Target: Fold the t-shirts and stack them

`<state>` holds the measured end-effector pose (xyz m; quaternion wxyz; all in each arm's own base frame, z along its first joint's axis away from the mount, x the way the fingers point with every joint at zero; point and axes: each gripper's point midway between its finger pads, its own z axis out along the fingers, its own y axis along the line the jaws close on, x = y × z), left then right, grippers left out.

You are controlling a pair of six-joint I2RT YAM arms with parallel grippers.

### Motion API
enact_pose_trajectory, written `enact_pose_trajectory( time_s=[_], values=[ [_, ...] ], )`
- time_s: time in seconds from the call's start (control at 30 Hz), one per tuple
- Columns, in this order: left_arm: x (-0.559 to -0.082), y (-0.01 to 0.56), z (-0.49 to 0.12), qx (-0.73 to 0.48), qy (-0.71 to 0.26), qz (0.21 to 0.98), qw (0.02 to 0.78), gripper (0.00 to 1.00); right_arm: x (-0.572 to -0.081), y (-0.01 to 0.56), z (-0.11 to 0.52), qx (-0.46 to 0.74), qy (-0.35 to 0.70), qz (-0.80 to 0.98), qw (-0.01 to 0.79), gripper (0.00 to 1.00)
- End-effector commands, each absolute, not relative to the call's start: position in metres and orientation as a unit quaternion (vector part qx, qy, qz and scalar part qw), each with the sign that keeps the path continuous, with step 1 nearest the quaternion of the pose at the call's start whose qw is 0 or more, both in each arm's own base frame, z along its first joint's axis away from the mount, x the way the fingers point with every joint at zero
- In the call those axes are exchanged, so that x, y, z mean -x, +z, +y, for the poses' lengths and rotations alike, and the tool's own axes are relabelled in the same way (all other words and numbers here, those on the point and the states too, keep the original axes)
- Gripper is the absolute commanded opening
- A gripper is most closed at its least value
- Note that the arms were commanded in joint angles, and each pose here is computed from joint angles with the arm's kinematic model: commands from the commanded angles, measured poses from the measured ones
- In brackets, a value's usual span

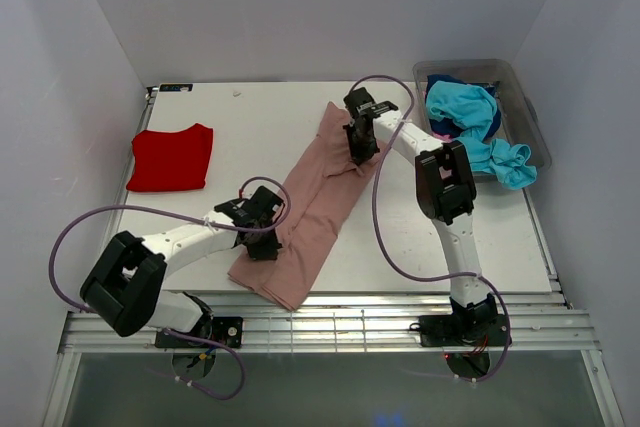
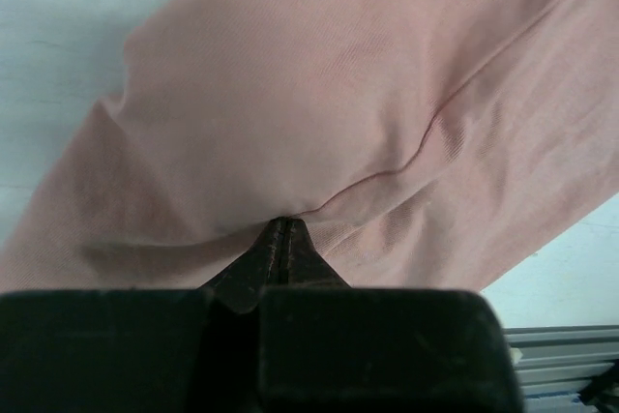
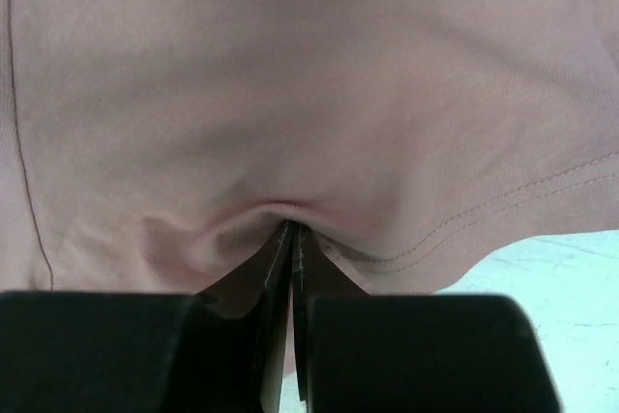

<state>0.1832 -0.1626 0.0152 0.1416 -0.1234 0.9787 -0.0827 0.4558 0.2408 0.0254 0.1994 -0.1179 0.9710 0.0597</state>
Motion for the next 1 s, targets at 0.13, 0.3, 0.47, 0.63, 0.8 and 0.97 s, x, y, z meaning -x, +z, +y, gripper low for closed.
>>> enact_pose_trajectory(
  time_s=[0.13,0.3,0.47,0.63,0.8,0.97],
  values=[
    [-0.189,-0.002,-0.198,0.120,-0.100,0.983,0.102,0.00,-0.500,0.016,0.246,0.073,0.050,0.969,0.232,0.08],
    [-0.184,0.003,-0.223,0.107,-0.116,0.984,0.088,0.00,-0.532,0.026,0.252,0.038,0.075,0.960,0.266,0.08],
    [-0.172,0.004,-0.238,0.092,-0.126,0.986,0.064,0.00,-0.556,0.034,0.245,-0.006,0.105,0.950,0.295,0.08],
    [-0.178,0.002,-0.257,0.082,-0.130,0.986,0.057,0.00,-0.581,0.044,0.250,-0.030,0.150,0.933,0.326,0.08],
    [-0.196,0.009,-0.282,0.067,-0.147,0.985,0.062,0.00,-0.599,0.054,0.256,-0.046,0.199,0.916,0.346,0.08],
    [-0.212,0.018,-0.306,0.055,-0.162,0.983,0.072,0.00,-0.615,0.064,0.257,-0.059,0.238,0.898,0.365,0.08]
  ],
)
